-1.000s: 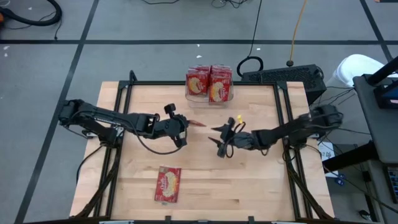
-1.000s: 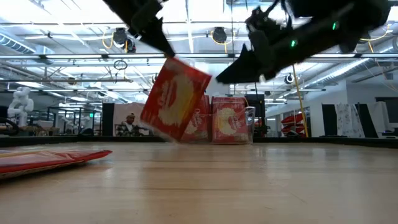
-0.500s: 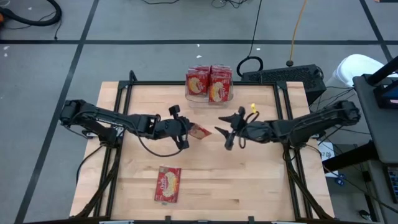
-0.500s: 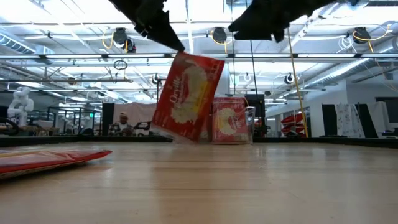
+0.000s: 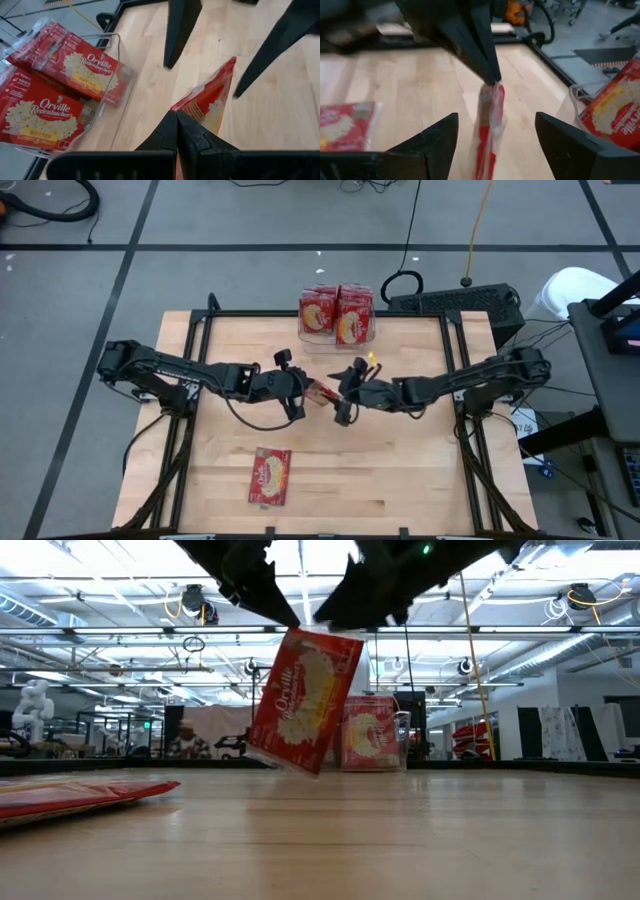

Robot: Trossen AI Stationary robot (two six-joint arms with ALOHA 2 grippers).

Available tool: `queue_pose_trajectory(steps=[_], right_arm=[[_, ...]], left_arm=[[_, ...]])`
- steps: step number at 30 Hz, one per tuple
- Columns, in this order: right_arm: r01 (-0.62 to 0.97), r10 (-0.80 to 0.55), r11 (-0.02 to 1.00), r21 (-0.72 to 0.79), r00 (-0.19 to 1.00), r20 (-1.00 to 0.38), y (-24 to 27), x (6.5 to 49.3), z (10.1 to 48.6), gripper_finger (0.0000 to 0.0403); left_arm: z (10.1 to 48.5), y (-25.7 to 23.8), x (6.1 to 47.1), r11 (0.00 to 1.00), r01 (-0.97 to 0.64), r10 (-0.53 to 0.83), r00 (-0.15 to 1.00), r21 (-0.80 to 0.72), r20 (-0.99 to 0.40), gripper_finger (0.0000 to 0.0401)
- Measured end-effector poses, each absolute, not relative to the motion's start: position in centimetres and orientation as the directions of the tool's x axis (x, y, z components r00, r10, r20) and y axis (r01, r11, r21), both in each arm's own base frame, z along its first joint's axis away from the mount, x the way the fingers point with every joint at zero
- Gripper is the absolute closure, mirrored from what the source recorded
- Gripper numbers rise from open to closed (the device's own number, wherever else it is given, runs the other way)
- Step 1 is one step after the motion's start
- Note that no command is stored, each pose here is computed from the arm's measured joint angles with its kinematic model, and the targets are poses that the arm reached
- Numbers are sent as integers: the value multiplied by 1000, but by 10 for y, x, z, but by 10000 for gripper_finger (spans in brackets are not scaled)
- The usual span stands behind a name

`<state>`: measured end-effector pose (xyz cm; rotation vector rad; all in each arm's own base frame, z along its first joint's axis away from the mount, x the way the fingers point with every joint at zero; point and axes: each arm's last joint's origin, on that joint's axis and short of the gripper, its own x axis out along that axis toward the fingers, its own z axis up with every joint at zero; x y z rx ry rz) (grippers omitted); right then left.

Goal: Sort popcorn bags into baskets
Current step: Put the red popcorn bag into the transparent bin

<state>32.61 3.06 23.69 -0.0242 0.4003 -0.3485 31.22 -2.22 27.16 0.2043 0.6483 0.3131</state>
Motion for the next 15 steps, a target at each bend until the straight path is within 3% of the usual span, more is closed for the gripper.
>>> queue_pose_trajectory(steps=[7,15], right_arm=[[289,-278,956,-46,846,-455,12,339,216,160],[278,-263,959,-50,811,-523,6,341,200,259]], left_arm=[[272,-23,312,934,-218,346,754,284,-558,400],[272,-23,312,934,-220,346,755,282,-557,393]])
